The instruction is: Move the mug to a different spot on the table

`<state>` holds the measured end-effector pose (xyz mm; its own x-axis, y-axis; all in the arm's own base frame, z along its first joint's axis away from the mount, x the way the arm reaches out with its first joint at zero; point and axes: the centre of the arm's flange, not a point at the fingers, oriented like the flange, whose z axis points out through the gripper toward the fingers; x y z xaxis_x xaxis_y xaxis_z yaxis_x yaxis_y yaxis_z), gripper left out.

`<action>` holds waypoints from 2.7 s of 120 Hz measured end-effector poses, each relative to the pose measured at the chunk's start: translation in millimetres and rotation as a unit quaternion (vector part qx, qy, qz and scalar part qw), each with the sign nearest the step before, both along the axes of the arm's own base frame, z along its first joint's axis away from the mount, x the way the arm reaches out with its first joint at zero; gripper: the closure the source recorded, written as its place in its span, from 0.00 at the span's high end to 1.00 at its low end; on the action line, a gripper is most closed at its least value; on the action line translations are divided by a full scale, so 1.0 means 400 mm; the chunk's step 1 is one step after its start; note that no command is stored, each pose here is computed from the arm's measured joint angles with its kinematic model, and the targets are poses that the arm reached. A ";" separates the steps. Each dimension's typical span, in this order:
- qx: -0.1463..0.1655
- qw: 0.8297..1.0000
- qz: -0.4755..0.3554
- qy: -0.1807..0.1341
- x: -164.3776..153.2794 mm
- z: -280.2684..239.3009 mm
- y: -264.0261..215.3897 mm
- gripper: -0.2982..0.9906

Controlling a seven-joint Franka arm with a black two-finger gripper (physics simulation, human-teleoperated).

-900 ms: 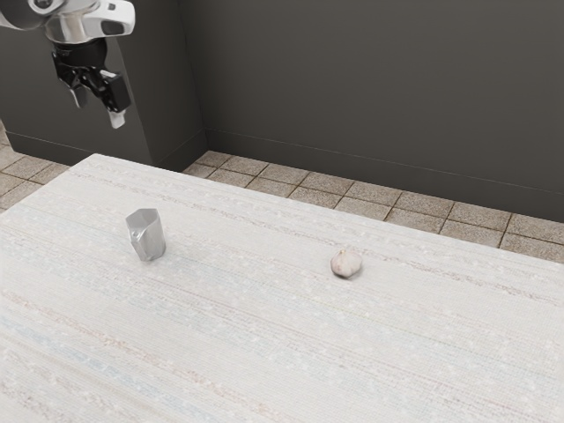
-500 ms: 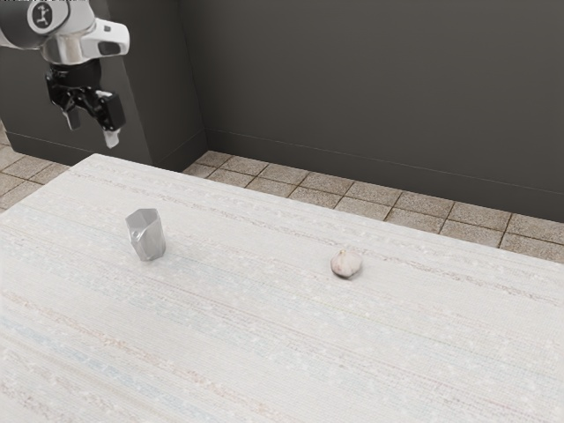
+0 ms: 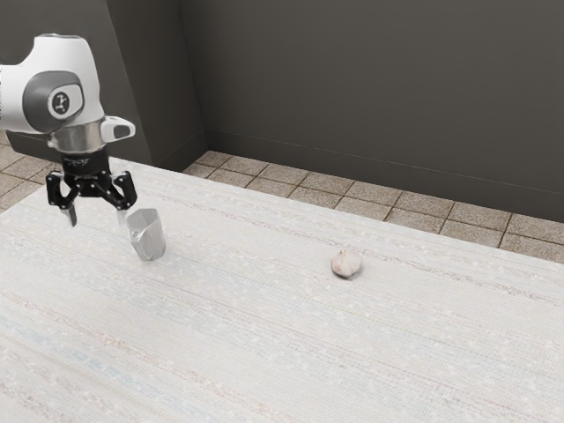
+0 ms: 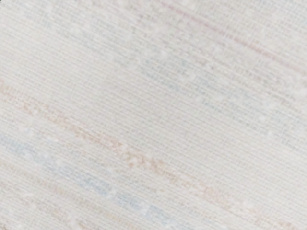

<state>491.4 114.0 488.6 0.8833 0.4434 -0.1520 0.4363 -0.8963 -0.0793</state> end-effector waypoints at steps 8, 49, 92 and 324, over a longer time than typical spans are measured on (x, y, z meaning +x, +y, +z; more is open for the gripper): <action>0.004 1.000 0.022 -0.005 0.004 -0.030 0.016 0.77; 0.021 0.996 0.081 -0.038 0.048 -0.203 0.061 0.77; 0.030 0.995 0.081 -0.058 0.102 -0.314 0.076 0.77; 0.031 0.990 -0.094 -0.101 0.283 -0.485 0.222 0.47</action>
